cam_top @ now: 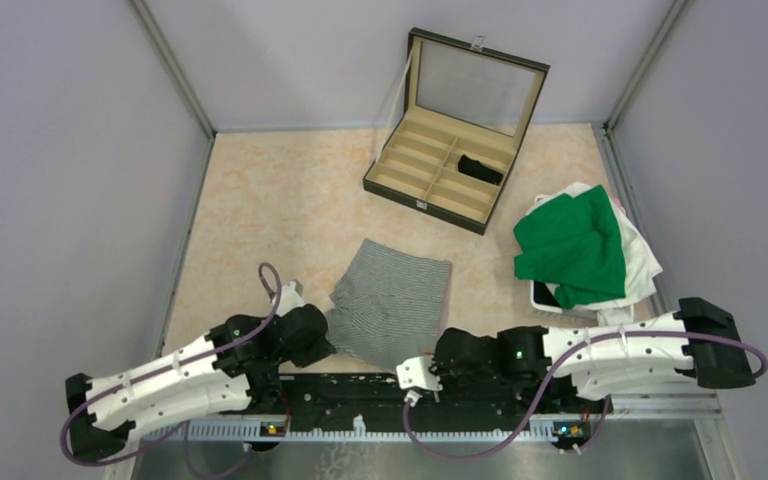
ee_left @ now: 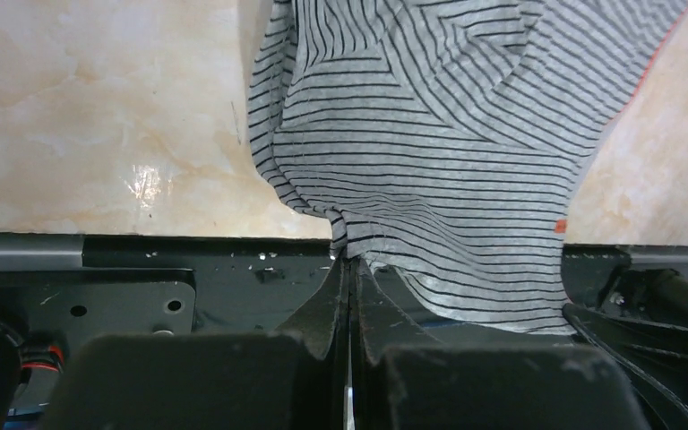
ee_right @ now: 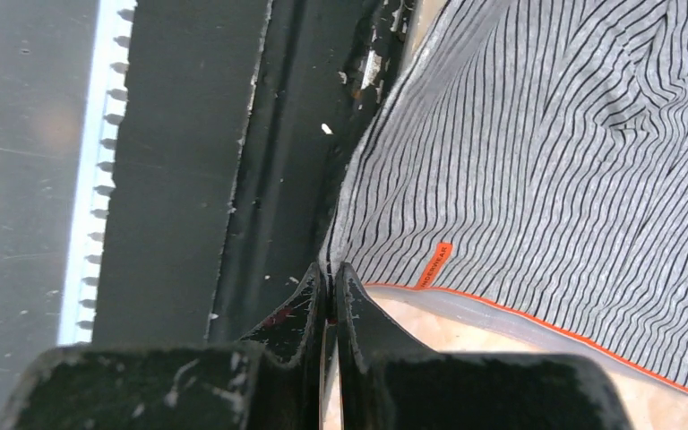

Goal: Roll the underwear
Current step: Fold the underwear at the center of the board.

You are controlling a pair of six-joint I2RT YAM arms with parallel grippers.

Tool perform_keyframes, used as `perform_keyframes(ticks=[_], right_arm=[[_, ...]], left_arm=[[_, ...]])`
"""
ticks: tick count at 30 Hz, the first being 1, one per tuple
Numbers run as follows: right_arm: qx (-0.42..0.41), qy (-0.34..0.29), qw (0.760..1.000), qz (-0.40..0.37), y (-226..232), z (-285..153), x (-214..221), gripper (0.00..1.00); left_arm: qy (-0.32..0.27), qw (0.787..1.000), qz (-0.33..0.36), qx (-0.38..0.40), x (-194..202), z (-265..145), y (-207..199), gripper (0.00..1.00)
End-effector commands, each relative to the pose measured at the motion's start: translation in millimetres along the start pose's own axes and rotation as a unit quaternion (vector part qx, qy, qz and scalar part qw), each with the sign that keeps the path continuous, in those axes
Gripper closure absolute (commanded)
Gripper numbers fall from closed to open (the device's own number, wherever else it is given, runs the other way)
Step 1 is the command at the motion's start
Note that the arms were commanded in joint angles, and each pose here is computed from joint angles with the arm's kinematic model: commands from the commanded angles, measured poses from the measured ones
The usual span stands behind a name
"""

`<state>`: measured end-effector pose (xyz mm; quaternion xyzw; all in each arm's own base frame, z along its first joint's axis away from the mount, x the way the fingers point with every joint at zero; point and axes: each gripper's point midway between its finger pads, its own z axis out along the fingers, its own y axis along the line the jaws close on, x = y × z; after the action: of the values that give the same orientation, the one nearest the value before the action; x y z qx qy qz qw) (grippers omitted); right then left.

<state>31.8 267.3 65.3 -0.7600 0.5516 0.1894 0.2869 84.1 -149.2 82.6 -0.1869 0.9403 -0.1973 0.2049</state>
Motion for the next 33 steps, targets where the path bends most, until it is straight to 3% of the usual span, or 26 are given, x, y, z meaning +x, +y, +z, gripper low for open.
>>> perform_keyframes(ticks=[1,7,17,33], right_arm=[[0.01,-0.056,0.998,0.035,-1,-17,-32,1.0],[0.094,-0.084,0.985,0.119,-40,-26,-42,1.0],[0.143,-0.09,0.968,0.186,-90,-40,-37,1.0],[0.203,-0.011,0.937,0.285,-160,-39,13,1.0]], left_arm=[[-0.016,0.999,-0.002,0.043,-12,-21,-13,1.0],[-0.075,0.991,0.042,0.103,-40,-34,-68,1.0],[-0.203,0.975,0.065,0.059,-96,-38,-98,1.0],[-0.253,0.96,0.096,0.067,-170,15,-134,1.0]])
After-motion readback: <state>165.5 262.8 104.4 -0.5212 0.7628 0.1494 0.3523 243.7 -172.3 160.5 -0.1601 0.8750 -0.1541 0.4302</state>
